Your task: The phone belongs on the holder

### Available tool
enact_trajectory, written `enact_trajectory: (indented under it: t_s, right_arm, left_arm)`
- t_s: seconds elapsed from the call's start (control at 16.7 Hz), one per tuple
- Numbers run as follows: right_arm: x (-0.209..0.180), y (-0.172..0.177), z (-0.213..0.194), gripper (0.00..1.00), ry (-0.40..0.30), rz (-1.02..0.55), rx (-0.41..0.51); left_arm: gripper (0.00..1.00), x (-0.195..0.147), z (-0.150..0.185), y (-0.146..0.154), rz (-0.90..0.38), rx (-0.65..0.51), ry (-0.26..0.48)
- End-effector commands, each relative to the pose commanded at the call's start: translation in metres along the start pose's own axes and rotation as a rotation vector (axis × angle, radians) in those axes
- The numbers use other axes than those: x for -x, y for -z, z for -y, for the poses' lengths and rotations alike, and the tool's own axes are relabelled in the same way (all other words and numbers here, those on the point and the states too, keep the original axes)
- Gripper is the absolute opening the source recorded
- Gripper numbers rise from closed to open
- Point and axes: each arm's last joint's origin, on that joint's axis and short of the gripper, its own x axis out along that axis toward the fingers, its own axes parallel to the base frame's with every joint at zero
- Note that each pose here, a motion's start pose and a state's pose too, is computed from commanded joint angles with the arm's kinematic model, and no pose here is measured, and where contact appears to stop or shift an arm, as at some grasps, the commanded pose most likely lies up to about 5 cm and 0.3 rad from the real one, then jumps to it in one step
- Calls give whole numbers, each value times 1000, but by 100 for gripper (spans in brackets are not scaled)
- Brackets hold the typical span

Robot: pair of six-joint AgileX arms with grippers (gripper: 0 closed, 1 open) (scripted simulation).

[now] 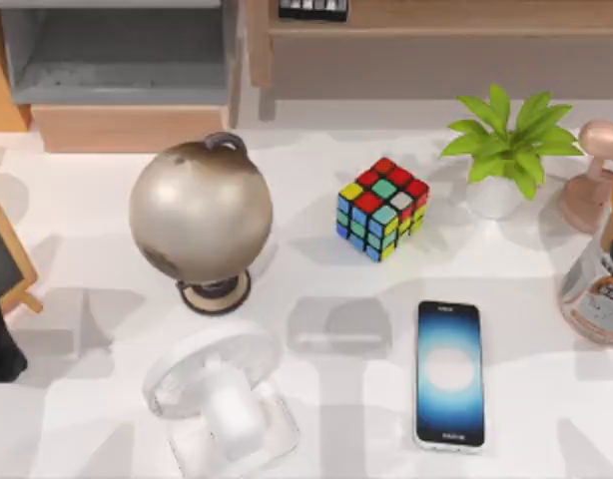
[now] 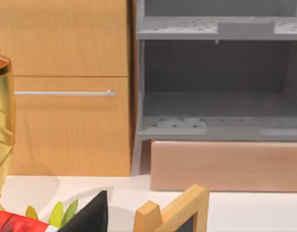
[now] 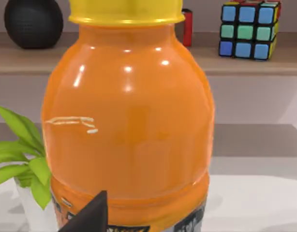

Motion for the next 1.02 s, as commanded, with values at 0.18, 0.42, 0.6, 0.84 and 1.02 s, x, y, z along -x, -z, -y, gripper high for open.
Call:
enact_trajectory:
  t_s: [0.18,0.42,0.6,0.84,1.02]
  right_arm:
    - [0,-1,0,100,-4,-11,-5]
    - [-5,-7,-6,100,-43,-193,-62]
    - [-13,-16,-14,100,-73,-448,-121]
    - [-37,-32,-32,100,-79,-833,-179]
    - [-66,-38,-57,100,-51,-1118,-184]
  left_arm:
    - [100,0,0,0,0,0,0]
    - [100,0,0,0,0,0,0]
    - [100,0,0,0,0,0,0]
    - [100,0,0,0,0,0,0]
    - [100,0,0,0,0,0,0]
